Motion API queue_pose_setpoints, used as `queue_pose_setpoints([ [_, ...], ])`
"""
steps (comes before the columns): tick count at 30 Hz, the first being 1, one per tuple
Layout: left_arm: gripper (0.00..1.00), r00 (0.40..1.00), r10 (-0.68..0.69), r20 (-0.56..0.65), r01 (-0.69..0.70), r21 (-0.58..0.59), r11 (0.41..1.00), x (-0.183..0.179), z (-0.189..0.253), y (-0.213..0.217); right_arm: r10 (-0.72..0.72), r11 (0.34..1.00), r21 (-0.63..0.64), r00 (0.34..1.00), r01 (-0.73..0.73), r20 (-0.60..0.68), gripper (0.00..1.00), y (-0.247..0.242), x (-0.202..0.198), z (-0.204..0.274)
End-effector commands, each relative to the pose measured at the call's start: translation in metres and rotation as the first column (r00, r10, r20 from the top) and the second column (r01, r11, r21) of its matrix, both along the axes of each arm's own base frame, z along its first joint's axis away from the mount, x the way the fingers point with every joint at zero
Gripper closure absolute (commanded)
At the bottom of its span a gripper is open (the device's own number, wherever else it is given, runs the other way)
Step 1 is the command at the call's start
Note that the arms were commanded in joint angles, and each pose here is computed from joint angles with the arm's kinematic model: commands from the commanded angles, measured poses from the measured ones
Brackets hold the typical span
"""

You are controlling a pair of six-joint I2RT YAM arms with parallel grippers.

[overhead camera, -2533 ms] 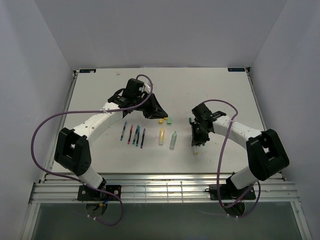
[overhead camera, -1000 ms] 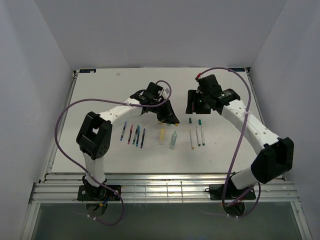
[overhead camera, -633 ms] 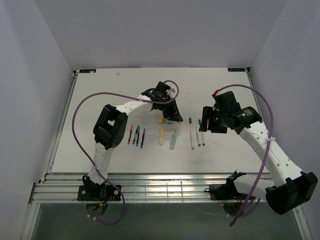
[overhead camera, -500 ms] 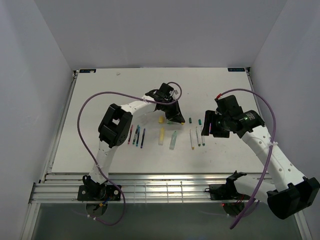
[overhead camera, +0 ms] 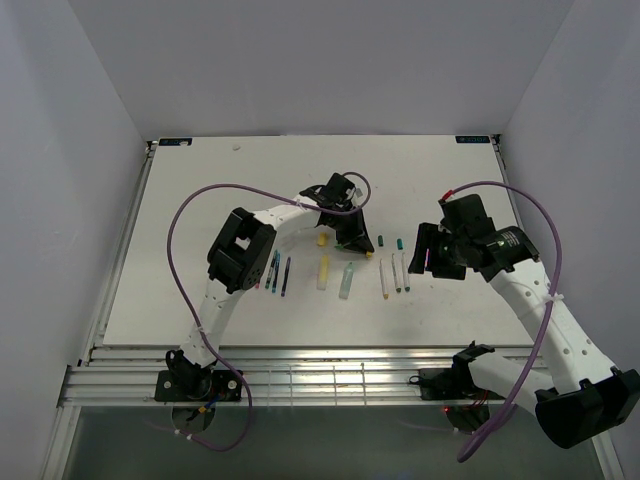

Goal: Open the pen caps

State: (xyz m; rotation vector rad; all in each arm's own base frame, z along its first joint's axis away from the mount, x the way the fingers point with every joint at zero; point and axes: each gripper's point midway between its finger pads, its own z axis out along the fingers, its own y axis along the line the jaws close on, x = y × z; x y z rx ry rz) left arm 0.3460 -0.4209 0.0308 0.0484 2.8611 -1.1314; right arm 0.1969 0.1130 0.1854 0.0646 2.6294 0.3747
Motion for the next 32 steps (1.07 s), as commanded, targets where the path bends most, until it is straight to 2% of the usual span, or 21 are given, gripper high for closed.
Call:
queue_pose_setpoints([
  [1,0.71,0.999,-0.008,0.047,0.009,-0.017,1.0,0.007,0.008,-0.005,-0.007,1.0,0.002,1.0,0.007,-0.009,0.35,-0.003,-0.005,-0.002],
  [6,0.6,0.999,0.012,0.037,-0.012,-0.008,1.0,0.009,0.003,-0.005,0.004,1.0,0.028,1.0,-0.004,-0.023,0.35,0.001,-0.01,-0.004],
  [15,0.52,0.999,0.027,0.044,-0.026,-0.035,0.999,0.013,0.013,-0.009,0.004,0.999,0.053,0.999,-0.002,-0.035,0.35,0.002,-0.019,-0.007],
  [21,0.45,0.993,0.026,0.111,-0.016,-0.09,0.996,0.012,0.056,-0.008,0.004,0.997,0.072,0.998,0.001,-0.069,0.31,0.004,-0.026,-0.015],
  [24,0.42,0.986,0.027,0.165,-0.007,-0.123,0.992,0.01,0.089,-0.006,-0.011,0.997,0.073,0.996,0.017,-0.084,0.22,0.003,-0.03,-0.022],
  [25,0.38,0.983,0.031,0.181,-0.007,-0.128,0.992,0.01,0.098,-0.004,-0.014,0.997,0.074,0.996,0.02,-0.087,0.1,0.003,-0.032,-0.023],
  [26,0.08,0.976,0.036,0.216,-0.004,-0.147,0.989,0.008,0.119,-0.002,-0.018,0.997,0.077,0.996,0.024,-0.085,0.02,0.002,-0.033,-0.024],
  [27,0.02,0.974,0.037,0.222,-0.004,-0.147,0.989,0.005,0.124,0.002,-0.022,0.997,0.077,0.996,0.029,-0.091,0.04,0.001,-0.035,-0.027],
  [28,0.02,0.971,0.04,0.235,-0.003,-0.155,0.988,0.002,0.133,0.004,-0.023,0.997,0.077,0.995,0.03,-0.093,0.1,0.001,-0.036,-0.027],
  [29,0.02,0.963,0.054,0.265,-0.007,-0.176,0.984,-0.002,0.155,0.009,-0.018,0.997,0.079,0.996,0.025,-0.086,0.1,0.001,-0.037,-0.027],
  [32,0.02,0.964,0.059,0.261,-0.006,-0.197,0.98,-0.02,0.164,0.021,0.012,0.996,0.088,0.996,-0.005,-0.089,0.1,0.002,-0.042,-0.033],
])
